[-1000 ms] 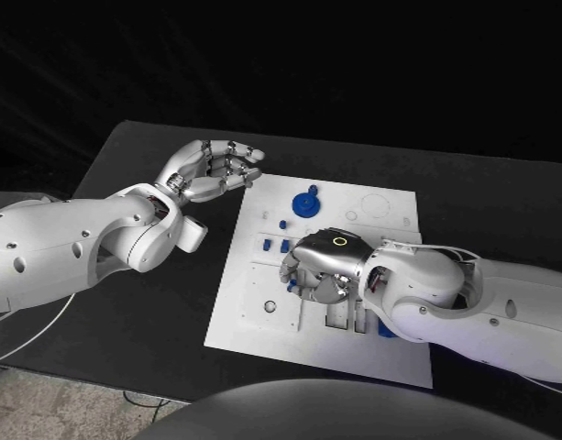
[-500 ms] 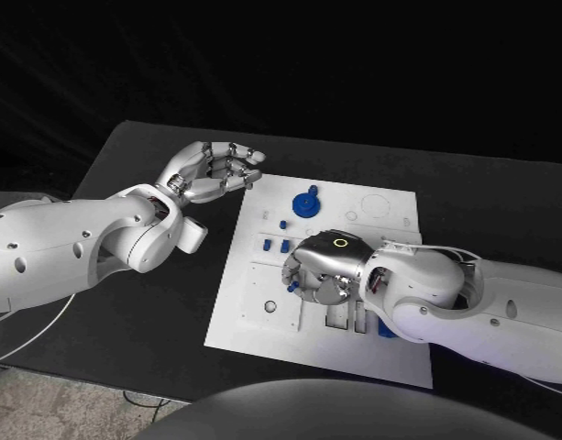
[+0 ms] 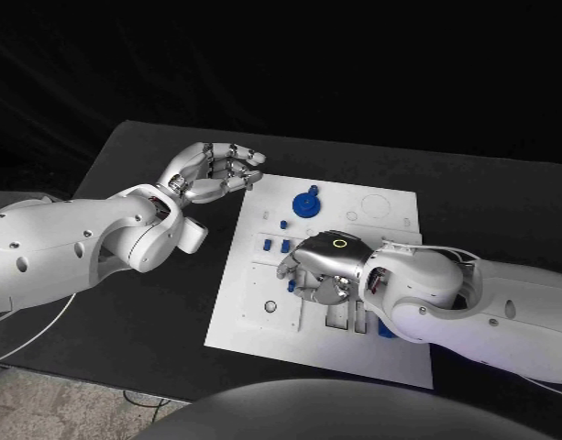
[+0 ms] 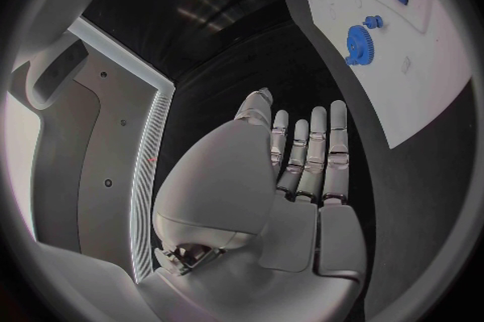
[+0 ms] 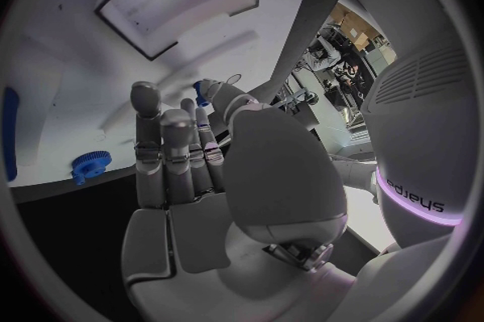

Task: Assemble the parts on the task board

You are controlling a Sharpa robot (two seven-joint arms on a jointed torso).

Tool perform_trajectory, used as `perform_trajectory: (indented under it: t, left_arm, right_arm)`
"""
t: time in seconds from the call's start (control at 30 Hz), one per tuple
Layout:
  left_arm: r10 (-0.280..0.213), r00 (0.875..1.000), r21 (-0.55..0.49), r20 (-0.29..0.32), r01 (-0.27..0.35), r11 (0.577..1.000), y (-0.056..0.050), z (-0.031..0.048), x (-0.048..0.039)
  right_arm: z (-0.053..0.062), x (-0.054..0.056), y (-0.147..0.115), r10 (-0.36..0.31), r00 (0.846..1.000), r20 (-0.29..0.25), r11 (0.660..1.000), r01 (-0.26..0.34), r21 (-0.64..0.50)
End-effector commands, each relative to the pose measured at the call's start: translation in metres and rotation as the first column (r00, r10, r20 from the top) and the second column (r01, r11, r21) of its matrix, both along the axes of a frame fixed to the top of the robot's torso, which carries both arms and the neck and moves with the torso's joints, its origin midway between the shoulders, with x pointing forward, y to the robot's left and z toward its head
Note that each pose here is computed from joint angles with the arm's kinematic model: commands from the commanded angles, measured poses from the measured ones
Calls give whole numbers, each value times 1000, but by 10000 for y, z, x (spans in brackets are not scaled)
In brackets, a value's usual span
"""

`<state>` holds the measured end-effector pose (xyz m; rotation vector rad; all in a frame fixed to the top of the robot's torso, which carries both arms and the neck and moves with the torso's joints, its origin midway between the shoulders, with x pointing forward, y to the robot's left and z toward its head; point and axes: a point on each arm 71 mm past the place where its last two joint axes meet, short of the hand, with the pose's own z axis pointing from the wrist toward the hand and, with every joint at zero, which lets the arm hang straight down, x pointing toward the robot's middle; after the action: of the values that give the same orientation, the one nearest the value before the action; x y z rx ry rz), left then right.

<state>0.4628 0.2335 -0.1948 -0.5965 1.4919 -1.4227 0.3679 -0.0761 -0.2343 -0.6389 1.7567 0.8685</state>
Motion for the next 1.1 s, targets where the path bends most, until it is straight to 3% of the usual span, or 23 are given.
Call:
perform_trajectory:
  t: [0.03,0.4,0.6,0.77,0.87,0.97,1.1]
  left_arm:
    - [-24,1000,-3,-8,24,1000,-30,-6,-7]
    - [-26,1000,-1,-14,26,1000,-36,-14,-6]
    - [-27,999,-1,-16,27,1000,-40,-16,-8]
    - [-28,999,-1,-16,28,1000,-49,-16,-9]
    - [-30,999,-2,-16,30,1000,-65,-17,-7]
    - [-34,999,-3,-15,34,999,-87,-17,-6]
    - [-37,999,-4,-15,37,999,-102,-19,-3]
  right_arm:
    - [-9,-6,5,6,1000,-3,1000,-6,-8]
    - [34,8,-119,-30,999,12,999,29,32]
    - [238,71,-351,-95,995,18,993,93,74]
    - [517,201,-664,-182,983,38,982,179,57]
    - [604,253,-820,-224,973,55,974,222,41]
    - [648,311,-1007,-273,960,65,962,273,12]
    - [608,382,-1210,-324,945,51,944,326,-45]
